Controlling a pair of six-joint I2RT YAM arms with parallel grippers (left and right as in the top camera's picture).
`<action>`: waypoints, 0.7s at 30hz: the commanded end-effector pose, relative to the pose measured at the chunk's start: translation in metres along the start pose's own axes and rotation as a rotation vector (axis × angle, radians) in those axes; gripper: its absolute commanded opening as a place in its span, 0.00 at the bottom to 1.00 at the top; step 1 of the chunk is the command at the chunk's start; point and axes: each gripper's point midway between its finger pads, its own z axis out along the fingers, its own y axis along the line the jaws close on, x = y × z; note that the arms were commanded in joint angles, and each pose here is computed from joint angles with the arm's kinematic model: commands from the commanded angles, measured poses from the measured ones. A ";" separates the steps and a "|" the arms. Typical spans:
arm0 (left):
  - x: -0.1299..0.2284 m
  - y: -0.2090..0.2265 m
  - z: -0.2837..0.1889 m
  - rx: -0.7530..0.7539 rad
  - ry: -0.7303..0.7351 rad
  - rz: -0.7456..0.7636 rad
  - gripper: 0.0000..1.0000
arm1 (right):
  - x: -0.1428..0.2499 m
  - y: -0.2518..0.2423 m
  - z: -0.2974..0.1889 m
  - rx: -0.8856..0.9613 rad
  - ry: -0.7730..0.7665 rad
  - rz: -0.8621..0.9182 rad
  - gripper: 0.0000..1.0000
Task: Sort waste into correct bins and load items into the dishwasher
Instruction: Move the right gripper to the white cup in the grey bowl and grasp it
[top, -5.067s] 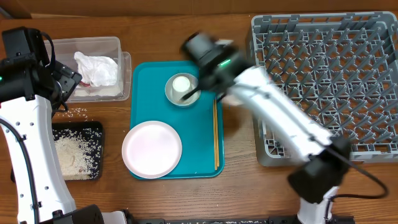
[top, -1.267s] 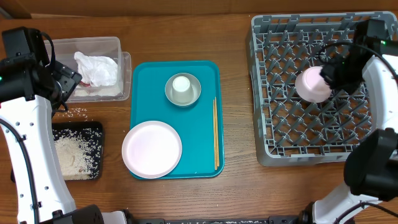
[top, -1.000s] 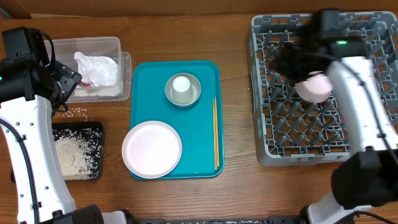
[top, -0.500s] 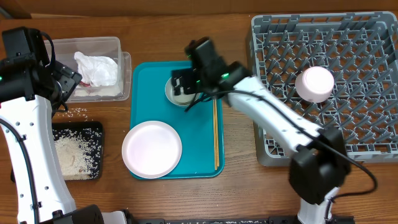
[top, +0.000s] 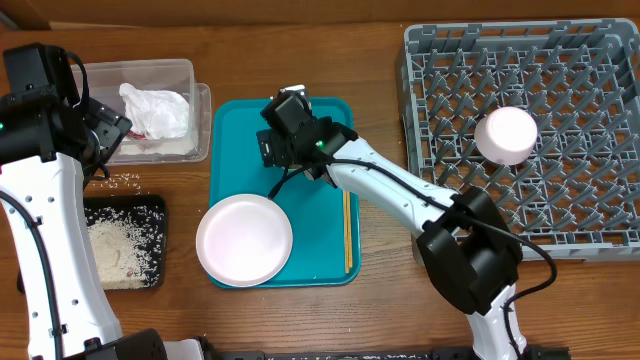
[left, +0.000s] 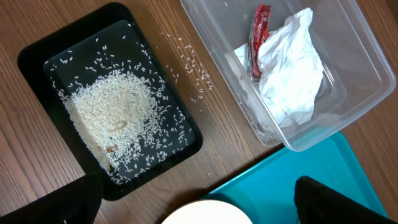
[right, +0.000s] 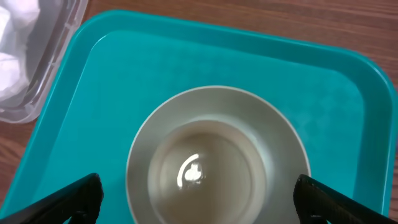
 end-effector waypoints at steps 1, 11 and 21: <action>-0.002 -0.001 0.002 -0.002 0.000 -0.016 1.00 | -0.002 -0.003 0.011 0.031 -0.017 0.004 1.00; -0.002 -0.001 0.002 -0.002 0.000 -0.016 1.00 | -0.005 -0.005 0.015 0.045 -0.037 0.008 0.75; -0.002 -0.001 0.002 -0.002 0.000 -0.016 1.00 | -0.011 -0.003 0.010 0.038 -0.051 0.012 0.69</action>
